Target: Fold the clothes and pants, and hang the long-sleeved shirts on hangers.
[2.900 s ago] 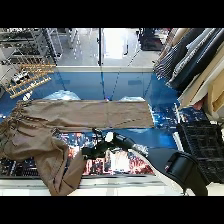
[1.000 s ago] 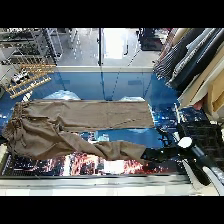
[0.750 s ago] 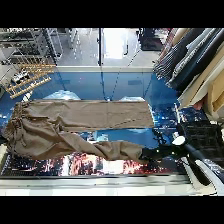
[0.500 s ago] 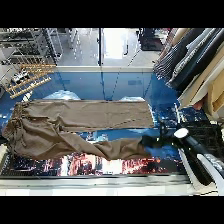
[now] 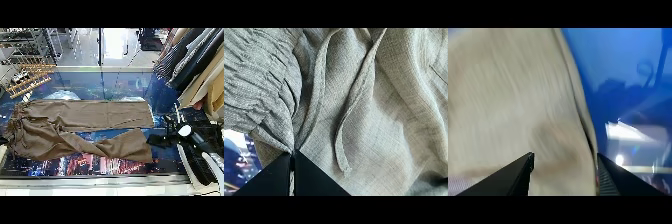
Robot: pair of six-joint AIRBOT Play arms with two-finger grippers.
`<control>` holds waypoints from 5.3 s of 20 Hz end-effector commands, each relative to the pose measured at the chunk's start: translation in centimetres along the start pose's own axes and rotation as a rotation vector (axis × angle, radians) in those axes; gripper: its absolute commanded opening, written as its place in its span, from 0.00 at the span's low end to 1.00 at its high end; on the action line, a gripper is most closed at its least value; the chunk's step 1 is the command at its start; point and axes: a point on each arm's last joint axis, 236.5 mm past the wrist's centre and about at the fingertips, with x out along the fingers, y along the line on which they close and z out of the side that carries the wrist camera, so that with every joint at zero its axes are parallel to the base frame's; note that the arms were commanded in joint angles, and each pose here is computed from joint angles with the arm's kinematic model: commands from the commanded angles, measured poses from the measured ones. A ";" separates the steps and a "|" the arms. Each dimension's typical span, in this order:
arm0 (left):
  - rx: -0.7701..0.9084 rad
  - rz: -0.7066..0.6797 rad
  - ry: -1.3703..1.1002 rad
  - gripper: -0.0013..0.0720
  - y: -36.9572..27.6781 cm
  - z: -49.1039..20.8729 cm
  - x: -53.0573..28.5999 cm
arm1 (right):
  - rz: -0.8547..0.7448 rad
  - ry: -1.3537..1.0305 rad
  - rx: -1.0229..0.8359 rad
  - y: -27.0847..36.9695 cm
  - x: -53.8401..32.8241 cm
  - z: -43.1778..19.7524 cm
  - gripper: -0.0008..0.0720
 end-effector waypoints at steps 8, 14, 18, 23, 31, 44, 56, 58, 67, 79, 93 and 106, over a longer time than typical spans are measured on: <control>0.000 -0.001 0.001 0.04 0.0 0.0 0.0 | 0.061 0.191 -0.022 -2.7 -0.2 -8.0 0.65; 0.000 -0.001 0.002 0.04 0.0 0.0 0.0 | 0.188 0.169 -0.076 -0.3 2.8 -7.8 0.47; -0.001 -0.005 -0.001 0.04 -0.1 0.0 0.0 | 0.234 0.103 -0.101 2.5 3.2 -6.4 0.03; 0.021 0.017 -0.052 0.03 -0.7 0.8 -1.9 | 0.653 -0.188 -0.318 18.8 -12.3 -6.1 0.03; 0.156 0.245 0.061 0.03 1.5 -0.7 -1.9 | 0.056 -0.852 -0.087 12.0 -28.1 6.1 0.03; 0.031 0.193 0.099 0.80 3.7 -3.2 -3.3 | -0.083 -0.042 0.169 -6.0 -5.2 4.7 0.60; -0.210 0.024 -0.134 0.65 6.0 -1.2 -1.6 | 0.088 0.000 0.476 -4.0 -0.5 -9.2 0.60; -0.247 0.016 -0.134 0.65 6.3 -1.1 -0.9 | 0.084 -0.045 0.509 -4.6 0.3 -8.8 0.59; -0.381 -0.132 -0.245 0.65 5.0 2.3 0.9 | 0.072 -0.197 0.568 -6.1 0.6 -5.9 0.55; -0.376 -0.149 -0.245 0.03 4.1 2.6 0.7 | 0.129 -0.254 0.572 -5.0 2.1 -3.2 0.03; -0.070 0.053 -0.487 0.03 -2.1 3.7 -19.9 | -0.052 -0.473 -0.049 1.4 -17.8 6.2 0.03; -0.307 -0.098 -0.765 0.03 -4.2 20.0 -6.9 | 0.020 -0.523 -0.077 4.0 -1.8 34.4 0.03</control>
